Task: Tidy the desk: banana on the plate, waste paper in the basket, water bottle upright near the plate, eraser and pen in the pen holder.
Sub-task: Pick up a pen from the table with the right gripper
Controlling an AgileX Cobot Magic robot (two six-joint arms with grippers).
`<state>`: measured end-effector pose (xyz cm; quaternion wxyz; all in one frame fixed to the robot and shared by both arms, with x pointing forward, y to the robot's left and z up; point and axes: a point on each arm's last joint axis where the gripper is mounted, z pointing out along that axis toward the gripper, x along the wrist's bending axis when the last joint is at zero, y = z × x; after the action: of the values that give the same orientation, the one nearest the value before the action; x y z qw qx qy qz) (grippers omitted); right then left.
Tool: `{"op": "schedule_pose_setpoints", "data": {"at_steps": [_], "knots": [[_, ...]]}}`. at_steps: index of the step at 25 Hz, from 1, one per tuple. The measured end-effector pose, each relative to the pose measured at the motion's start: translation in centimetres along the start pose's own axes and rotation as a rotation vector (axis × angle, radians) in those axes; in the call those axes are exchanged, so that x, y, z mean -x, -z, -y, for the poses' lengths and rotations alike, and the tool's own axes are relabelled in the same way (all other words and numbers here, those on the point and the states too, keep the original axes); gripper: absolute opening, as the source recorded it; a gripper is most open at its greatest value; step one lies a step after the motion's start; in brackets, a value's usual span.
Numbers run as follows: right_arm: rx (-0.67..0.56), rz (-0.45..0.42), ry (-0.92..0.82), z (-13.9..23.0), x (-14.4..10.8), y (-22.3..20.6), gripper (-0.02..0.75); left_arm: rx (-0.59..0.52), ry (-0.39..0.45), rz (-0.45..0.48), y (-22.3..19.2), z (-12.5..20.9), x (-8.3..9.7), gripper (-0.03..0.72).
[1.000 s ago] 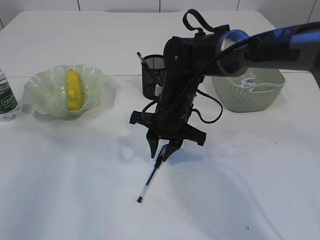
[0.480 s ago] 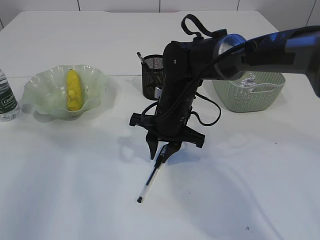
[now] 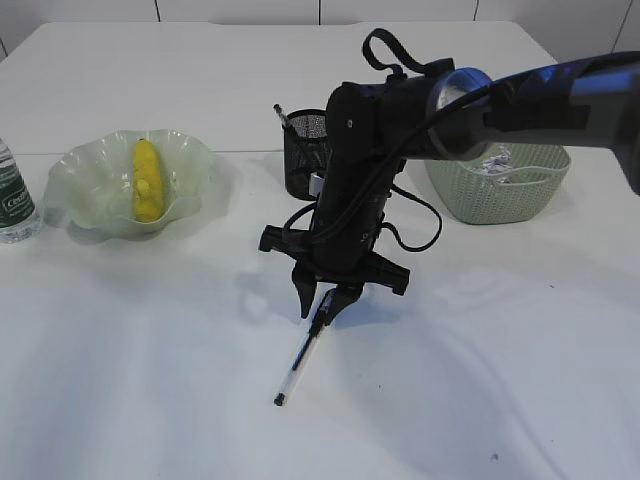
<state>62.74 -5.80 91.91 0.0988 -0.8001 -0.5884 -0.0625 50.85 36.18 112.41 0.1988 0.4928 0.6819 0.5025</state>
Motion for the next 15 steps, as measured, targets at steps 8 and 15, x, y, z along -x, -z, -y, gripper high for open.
{"op": "schedule_pose_setpoints", "data": {"at_steps": [8,15], "knots": [[0.008,0.008,-0.004,-0.07,0.07,0.00,0.202,0.000,0.000,0.000,0.00,0.00,0.00,0.241],[0.011,0.008,-0.006,-0.10,0.08,0.00,0.202,0.000,0.000,0.000,0.00,0.00,0.00,0.241]]}}
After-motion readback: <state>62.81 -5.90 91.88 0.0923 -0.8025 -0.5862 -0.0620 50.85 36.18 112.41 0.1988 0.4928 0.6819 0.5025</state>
